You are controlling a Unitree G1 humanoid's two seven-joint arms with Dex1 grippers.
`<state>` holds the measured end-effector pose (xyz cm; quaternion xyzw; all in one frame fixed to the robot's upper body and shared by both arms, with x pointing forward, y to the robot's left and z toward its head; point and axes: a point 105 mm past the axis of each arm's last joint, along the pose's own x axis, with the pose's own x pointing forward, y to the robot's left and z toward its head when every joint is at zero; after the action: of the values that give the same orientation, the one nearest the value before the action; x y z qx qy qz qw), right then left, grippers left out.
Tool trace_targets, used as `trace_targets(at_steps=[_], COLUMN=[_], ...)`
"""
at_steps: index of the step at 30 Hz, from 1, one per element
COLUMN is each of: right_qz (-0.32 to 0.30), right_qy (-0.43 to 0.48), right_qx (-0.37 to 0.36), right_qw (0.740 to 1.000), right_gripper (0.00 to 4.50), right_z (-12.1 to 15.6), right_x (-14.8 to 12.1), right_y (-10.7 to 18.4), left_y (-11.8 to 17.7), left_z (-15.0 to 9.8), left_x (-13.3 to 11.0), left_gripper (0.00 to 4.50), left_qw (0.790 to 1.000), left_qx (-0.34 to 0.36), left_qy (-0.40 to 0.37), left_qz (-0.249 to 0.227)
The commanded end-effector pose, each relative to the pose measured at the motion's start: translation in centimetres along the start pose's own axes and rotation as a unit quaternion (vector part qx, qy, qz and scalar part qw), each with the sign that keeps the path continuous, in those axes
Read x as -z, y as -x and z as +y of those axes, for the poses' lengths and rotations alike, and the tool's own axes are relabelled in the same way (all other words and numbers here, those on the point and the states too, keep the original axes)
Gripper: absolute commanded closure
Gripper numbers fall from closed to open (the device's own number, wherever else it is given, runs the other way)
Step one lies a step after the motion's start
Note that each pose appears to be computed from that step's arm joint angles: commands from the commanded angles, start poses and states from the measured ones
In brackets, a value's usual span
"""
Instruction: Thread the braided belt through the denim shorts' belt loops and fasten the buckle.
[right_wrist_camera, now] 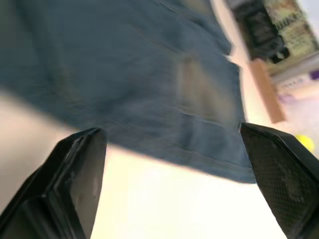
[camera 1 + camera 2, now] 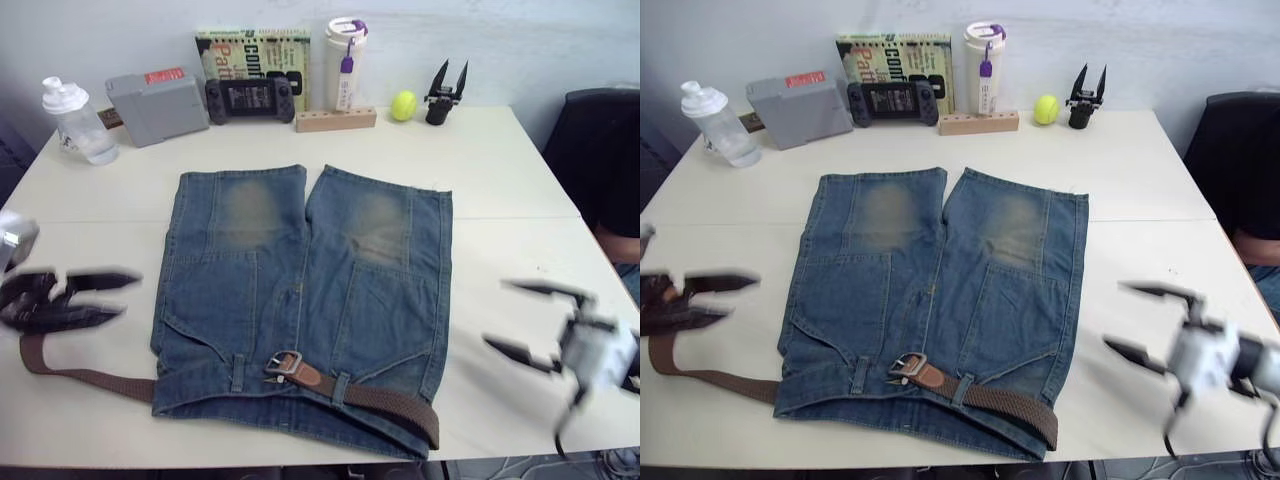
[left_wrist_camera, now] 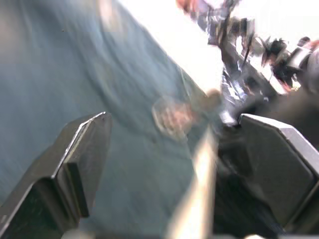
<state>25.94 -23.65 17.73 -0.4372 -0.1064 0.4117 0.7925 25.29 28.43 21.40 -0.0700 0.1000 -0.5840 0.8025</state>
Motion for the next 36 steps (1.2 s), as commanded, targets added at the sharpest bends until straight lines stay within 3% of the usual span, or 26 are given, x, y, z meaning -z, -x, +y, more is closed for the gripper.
trace_targets(at_steps=[1,5,8,11,14,18,20,22,23,24,25,26,28,30,32,33,35,36], right_qz=[0.098,0.097,0.102,0.126,0.149,0.221,0.258,0.278,0.283,0.283,0.283,0.283,0.281,0.262,0.247,0.238,0.219,0.2], right_qy=[-0.184,-0.271,-0.256,-0.261,-0.273,-0.297,-0.296,-0.305,-0.307,-0.305,-0.304,-0.302,-0.309,-0.38,-0.419,-0.426,-0.439,-0.441], right_qx=[-0.049,-0.098,-0.109,-0.105,-0.136,-0.158,-0.17,-0.169,-0.168,-0.168,-0.168,-0.168,-0.174,-0.183,-0.195,-0.198,-0.2,-0.2], right_qw=[0.977,0.953,0.955,0.951,0.941,0.915,0.904,0.895,0.893,0.894,0.894,0.895,0.892,0.868,0.852,0.85,0.848,0.852], right_gripper=[0.0,0.0,0.0,0.0,0.0,0.0,0.0,0.0,0.24,0.39,0.7,0.98,1.77,2.86,3.21,3.72,4.43,4.49], right_z=[0.5,0.5,-0.5,-1.3,-0.5,1.8,2.9,3.5,3.7,3.8,3.9,4.0,4.5,5.3,5.8,5.8,5.6,5.2], right_x=[2.0,0.2,-0.1,0.7,1.4,3.9,5.1,5.8,5.9,5.9,5.9,5.9,5.6,4.4,3.4,2.9,1.9,1.1], right_y=[-3.5,-7.1,-9.8,-11.3,-11.8,-12.1,-11.7,-11.5,-11.5,-11.5,-11.5,-11.5,-11.5,-11.7,-11.7,-11.7,-11.8,-11.9], left_y=[-1.9,-4.1,-5.7,-7.2,-7.4,-7.7,-8.4,-8.8,-8.8,-8.8,-8.9,-9.0,-9.1,-9.1,-9.1,-9.0,-8.9,-8.9], left_z=[4.8,8.2,9.9,10.0,11.2,12.0,11.6,10.8,10.4,10.1,9.9,9.7,9.3,8.8,8.6,8.5,8.5,8.5], left_x=[1.5,3.7,4.0,3.9,5.0,7.6,8.2,8.9,9.3,9.5,9.7,9.7,9.7,9.8,9.6,9.4,9.0,8.6], left_gripper=[0.03,0.03,0.03,0.03,0.03,0.03,0.03,0.89,1.23,1.28,1.88,2.07,2.8,3.8,4.08,4.27,4.31,4.31], left_qw=[0.99,0.971,0.956,0.958,0.939,0.921,0.924,0.924,0.922,0.92,0.92,0.922,0.925,0.926,0.928,0.929,0.931,0.933], left_qx=[-0.115,-0.182,-0.214,-0.199,-0.215,-0.225,-0.207,-0.18,-0.168,-0.161,-0.156,-0.153,-0.148,-0.14,-0.139,-0.14,-0.145,-0.147], left_qy=[-0.053,-0.062,-0.084,-0.089,-0.116,-0.112,-0.1,-0.093,-0.094,-0.097,-0.096,-0.093,-0.087,-0.084,-0.082,-0.082,-0.086,-0.089], left_qz=[0.058,0.141,0.181,0.189,0.241,0.297,0.305,0.323,0.336,0.344,0.345,0.343,0.34,0.34,0.337,0.333,0.324,0.316])
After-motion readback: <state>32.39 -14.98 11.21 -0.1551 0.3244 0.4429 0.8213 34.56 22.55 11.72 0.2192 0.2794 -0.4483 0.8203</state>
